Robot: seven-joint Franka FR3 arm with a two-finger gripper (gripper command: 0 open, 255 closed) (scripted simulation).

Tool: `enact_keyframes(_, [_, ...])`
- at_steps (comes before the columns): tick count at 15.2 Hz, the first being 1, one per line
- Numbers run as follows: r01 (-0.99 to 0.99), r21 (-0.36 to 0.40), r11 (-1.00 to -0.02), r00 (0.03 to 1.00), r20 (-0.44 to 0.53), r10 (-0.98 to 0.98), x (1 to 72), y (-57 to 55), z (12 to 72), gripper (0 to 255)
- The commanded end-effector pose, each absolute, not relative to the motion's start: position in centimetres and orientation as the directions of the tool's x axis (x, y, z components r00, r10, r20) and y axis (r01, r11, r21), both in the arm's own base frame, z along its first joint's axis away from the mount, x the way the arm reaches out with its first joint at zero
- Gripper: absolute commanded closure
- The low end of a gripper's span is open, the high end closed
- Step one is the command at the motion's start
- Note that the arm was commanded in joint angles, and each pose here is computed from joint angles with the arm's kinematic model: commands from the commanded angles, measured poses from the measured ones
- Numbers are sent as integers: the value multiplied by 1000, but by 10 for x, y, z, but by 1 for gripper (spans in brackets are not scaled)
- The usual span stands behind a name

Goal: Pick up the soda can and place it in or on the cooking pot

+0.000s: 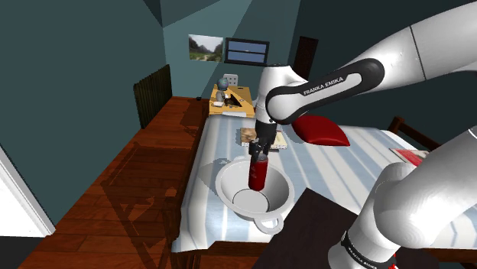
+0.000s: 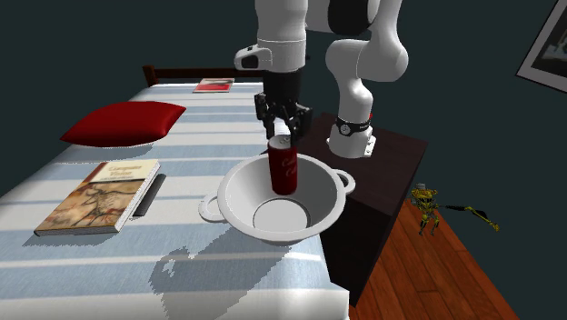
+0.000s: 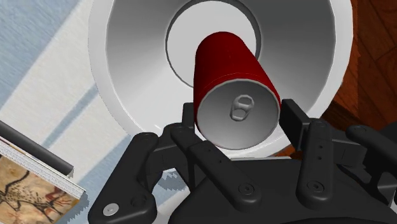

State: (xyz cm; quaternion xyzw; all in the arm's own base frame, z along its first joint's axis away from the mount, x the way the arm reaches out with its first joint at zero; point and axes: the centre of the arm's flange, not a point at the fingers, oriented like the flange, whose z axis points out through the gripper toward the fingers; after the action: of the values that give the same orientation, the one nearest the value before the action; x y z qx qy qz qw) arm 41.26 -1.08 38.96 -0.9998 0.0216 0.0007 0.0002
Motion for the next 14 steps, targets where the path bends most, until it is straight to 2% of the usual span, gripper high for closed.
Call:
enact_keyframes(1, [-43, 0, -999, 999, 0, -43, 413, -12, 379, 255])
enact_keyframes(9, [-43, 0, -999, 999, 0, -43, 413, -12, 377, 255])
enact_keyframes(10, [-43, 0, -999, 999, 0, -43, 413, -12, 377, 0])
enact_keyframes(14, [-43, 0, -999, 999, 0, -43, 413, -12, 377, 0])
